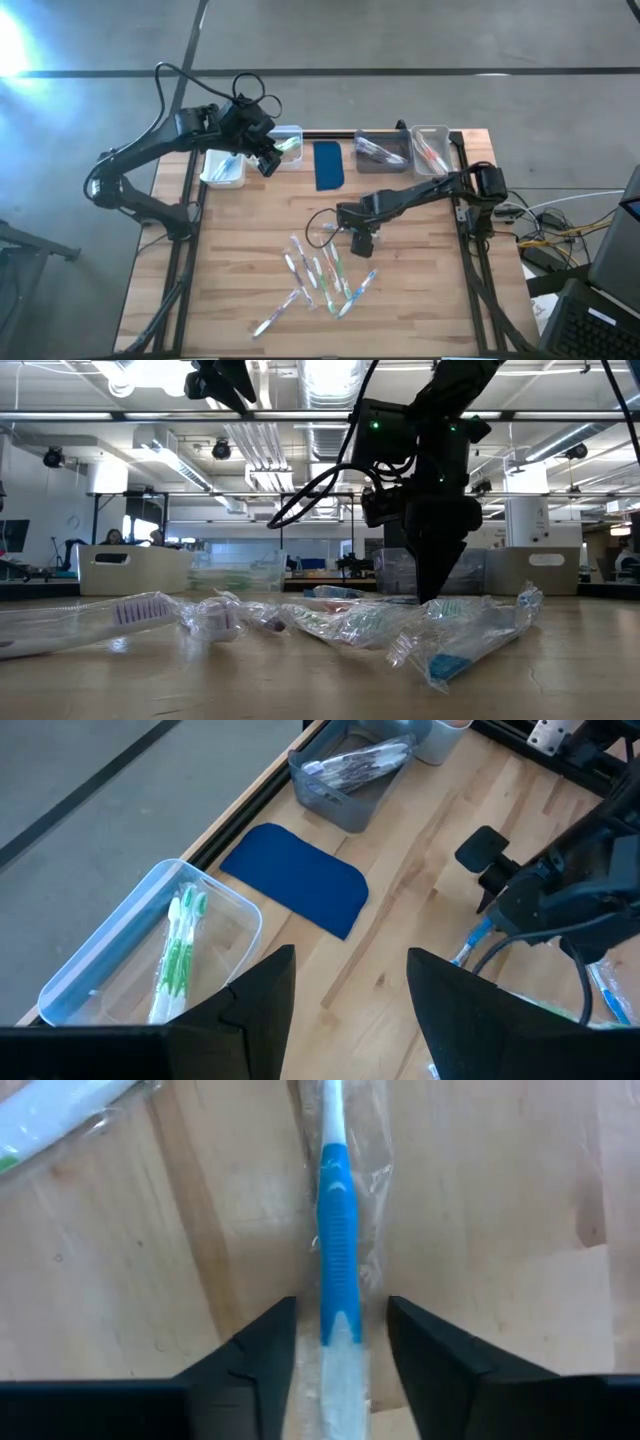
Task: Pick & Place Toothbrushes
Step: Put the blue toothbrush into the white bin
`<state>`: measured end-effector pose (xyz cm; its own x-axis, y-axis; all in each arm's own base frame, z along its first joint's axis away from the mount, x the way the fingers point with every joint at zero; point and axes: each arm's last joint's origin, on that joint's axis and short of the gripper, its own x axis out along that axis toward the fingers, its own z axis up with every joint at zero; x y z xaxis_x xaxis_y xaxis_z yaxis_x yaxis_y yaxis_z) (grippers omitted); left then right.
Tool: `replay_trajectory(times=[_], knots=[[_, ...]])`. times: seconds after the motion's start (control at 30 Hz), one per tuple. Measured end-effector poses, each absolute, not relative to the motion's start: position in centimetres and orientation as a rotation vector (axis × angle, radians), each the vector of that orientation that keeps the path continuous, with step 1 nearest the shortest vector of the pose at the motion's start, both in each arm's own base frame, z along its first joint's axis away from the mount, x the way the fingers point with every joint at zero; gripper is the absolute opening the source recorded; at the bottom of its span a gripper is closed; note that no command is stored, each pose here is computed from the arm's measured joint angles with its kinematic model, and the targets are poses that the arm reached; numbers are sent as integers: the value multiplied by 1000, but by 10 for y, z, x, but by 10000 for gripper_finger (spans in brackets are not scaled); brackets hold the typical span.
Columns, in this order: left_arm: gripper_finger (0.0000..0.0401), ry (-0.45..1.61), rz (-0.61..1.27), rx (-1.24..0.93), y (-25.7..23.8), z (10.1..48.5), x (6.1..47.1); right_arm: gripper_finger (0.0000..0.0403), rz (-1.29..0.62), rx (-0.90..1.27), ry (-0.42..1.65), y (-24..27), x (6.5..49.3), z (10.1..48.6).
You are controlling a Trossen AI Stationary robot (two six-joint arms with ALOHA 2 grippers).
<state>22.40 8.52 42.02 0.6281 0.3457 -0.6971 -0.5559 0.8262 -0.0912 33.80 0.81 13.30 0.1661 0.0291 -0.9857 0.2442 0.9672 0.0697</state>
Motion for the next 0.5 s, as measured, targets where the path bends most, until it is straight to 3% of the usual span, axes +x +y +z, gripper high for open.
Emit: replay_trajectory(times=[0.3,0.5], knots=[[197,725,526,-313,85,420,224,34,-113,261,1402,7,338,133],[197,726,525,-309,85,420,224,29,-71,294,1401,9,338,134]])
